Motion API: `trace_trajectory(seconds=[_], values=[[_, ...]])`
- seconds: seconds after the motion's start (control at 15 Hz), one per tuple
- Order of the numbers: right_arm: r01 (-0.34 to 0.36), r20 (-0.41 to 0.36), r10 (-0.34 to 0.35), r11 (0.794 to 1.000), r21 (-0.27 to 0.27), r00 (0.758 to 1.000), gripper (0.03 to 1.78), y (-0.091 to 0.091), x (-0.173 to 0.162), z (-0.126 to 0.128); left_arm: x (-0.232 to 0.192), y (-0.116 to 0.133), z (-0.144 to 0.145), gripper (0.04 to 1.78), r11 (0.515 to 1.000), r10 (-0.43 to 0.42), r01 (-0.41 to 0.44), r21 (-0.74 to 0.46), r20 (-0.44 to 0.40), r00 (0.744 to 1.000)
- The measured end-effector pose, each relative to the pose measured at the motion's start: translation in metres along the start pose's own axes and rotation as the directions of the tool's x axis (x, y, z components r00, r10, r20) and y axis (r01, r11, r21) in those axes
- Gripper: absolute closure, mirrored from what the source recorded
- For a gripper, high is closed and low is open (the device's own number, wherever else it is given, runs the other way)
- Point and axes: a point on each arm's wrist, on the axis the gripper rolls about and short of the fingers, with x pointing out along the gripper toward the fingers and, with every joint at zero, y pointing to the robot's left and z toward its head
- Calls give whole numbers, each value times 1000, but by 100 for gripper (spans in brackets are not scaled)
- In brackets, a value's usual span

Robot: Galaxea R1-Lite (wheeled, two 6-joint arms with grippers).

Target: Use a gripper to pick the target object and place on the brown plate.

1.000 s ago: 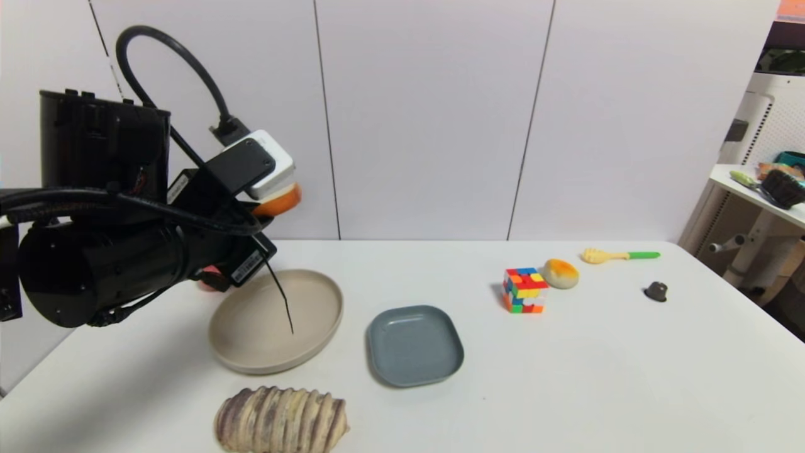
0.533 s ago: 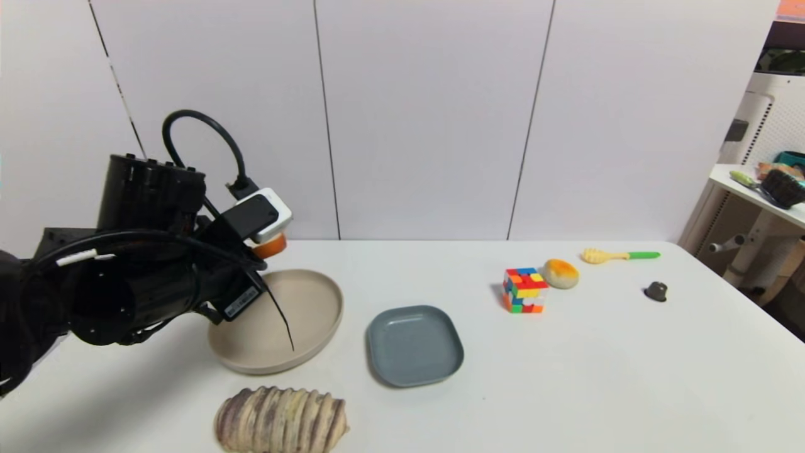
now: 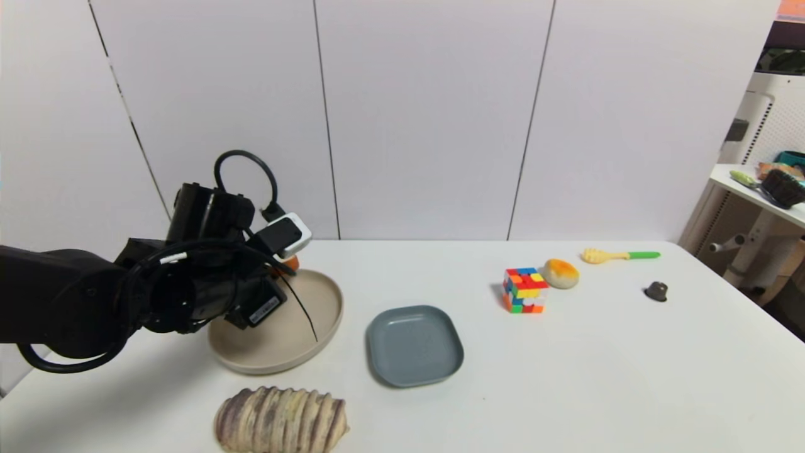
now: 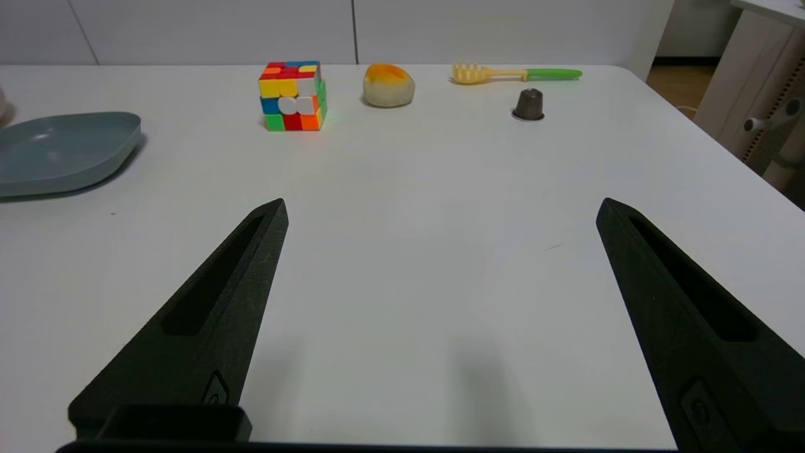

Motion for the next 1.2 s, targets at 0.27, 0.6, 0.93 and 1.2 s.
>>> trace_trajectory(seconds=[0.27,0.6,0.93,1.2], values=[[0,0,0,1000,0,1000,12,0,0,0,9,-3,-3,119,1000,-12,12,4,-27,1000],[0,0,0,1000,0,1000,12,0,0,0,1,0,-1,68,1000,-5,5,1,-6,1000],[0,0,0,1000,0,1000,12,0,0,0,-44,-6,-24,41,992,-120,124,-36,97,988],[0,0,0,1000,0,1000,12,0,0,0,-82,-21,-66,29,933,-234,281,-226,215,948]])
